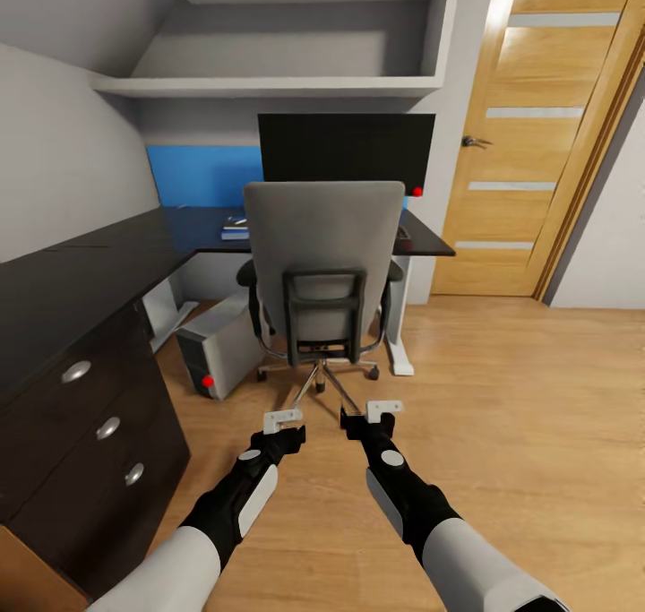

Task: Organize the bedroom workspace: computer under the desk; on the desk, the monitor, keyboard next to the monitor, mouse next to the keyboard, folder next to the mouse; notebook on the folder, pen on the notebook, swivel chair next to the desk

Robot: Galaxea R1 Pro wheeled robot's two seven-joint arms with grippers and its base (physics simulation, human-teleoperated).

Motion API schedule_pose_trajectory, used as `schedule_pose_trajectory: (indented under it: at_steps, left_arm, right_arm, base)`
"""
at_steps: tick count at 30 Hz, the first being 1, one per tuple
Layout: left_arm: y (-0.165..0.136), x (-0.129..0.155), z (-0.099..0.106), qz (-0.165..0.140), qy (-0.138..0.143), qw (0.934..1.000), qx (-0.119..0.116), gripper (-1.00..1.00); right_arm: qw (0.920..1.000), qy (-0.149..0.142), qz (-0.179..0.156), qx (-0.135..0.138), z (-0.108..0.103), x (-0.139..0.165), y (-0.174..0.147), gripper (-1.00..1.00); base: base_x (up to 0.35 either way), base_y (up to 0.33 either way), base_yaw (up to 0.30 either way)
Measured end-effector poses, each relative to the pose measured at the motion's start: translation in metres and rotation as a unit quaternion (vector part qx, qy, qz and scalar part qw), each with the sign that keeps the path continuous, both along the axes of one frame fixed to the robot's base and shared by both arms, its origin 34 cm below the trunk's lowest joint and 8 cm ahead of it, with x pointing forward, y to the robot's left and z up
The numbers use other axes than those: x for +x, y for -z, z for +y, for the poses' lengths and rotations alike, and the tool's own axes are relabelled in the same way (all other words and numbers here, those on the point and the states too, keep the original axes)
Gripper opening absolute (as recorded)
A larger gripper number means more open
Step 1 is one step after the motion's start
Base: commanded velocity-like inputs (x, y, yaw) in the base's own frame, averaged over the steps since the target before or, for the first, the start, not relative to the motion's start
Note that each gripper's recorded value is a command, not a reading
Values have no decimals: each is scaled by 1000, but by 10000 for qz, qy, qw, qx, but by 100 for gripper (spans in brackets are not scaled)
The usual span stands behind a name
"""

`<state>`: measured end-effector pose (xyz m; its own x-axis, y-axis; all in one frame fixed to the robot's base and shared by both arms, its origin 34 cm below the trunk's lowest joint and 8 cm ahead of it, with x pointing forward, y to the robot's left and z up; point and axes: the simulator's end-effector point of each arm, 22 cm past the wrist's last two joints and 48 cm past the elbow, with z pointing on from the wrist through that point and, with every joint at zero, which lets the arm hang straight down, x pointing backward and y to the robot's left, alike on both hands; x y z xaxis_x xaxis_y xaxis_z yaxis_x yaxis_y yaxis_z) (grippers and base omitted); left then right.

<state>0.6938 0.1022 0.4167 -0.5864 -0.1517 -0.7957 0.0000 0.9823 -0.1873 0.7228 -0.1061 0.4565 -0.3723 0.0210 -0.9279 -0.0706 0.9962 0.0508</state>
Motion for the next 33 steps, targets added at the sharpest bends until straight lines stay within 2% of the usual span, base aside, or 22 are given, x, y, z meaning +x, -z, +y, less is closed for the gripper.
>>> schedule_pose_trajectory:
  at_steps: [6,12,20,33]
  left_arm:
    - [0,0,0,-6,1,10000,-5,100]
    - [-16,2,1,-119,-23,9999,-17,100]
    - [-37,5,3,-271,-66,9996,-46,100]
    - [-66,13,4,-265,-86,9996,-50,100]
  right_arm:
    - [10000,1,-3,1,0,0,0,100]
    - [9999,1,-131,2,0,1,-17,100]
    - [9996,1,-297,3,0,2,-40,100]
    - [9996,4,-297,-4,0,10,-69,100]
  base:
    - [-336,0,0]
    - [-303,0,0]
    - [-23,0,0]
    - [-1,0,0]
